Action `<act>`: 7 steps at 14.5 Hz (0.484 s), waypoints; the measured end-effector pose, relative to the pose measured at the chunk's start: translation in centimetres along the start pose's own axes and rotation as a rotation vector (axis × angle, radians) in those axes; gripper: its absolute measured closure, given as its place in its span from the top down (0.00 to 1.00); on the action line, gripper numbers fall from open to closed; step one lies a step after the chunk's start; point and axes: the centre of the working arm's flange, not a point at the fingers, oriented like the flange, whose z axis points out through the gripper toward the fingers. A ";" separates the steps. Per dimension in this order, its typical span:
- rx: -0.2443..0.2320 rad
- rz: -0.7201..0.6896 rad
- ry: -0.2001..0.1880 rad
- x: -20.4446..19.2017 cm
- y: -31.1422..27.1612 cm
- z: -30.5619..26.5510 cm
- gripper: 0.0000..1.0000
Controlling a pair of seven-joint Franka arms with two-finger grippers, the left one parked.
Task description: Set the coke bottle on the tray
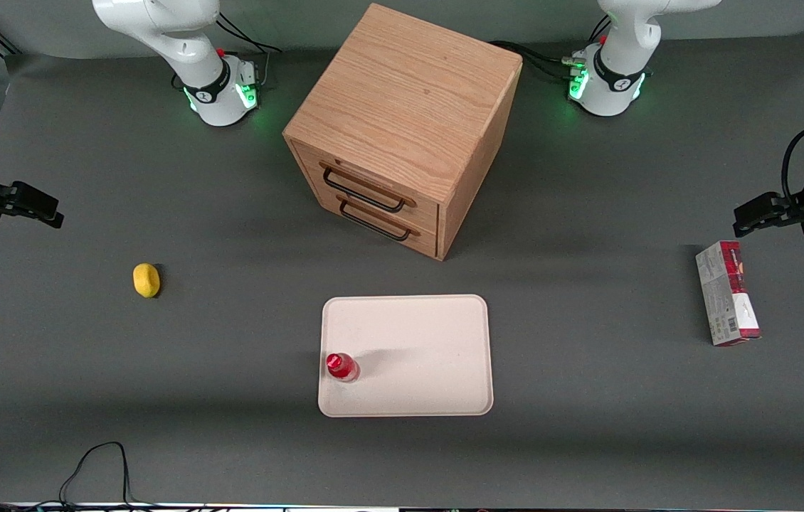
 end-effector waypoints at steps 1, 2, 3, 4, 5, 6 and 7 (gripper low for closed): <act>0.000 0.002 0.000 0.0 0.2 0.0 1.00; 0.000 0.002 -0.001 0.0 0.2 0.0 1.00; 0.000 0.001 -0.001 0.0 0.1 0.0 1.00; 0.000 0.001 -0.002 0.0 0.1 0.0 1.00; 0.001 0.000 -0.002 0.0 0.1 0.0 1.00; 0.001 0.000 -0.001 0.0 0.1 0.0 1.00; 0.001 0.000 -0.001 0.0 0.0 0.0 1.00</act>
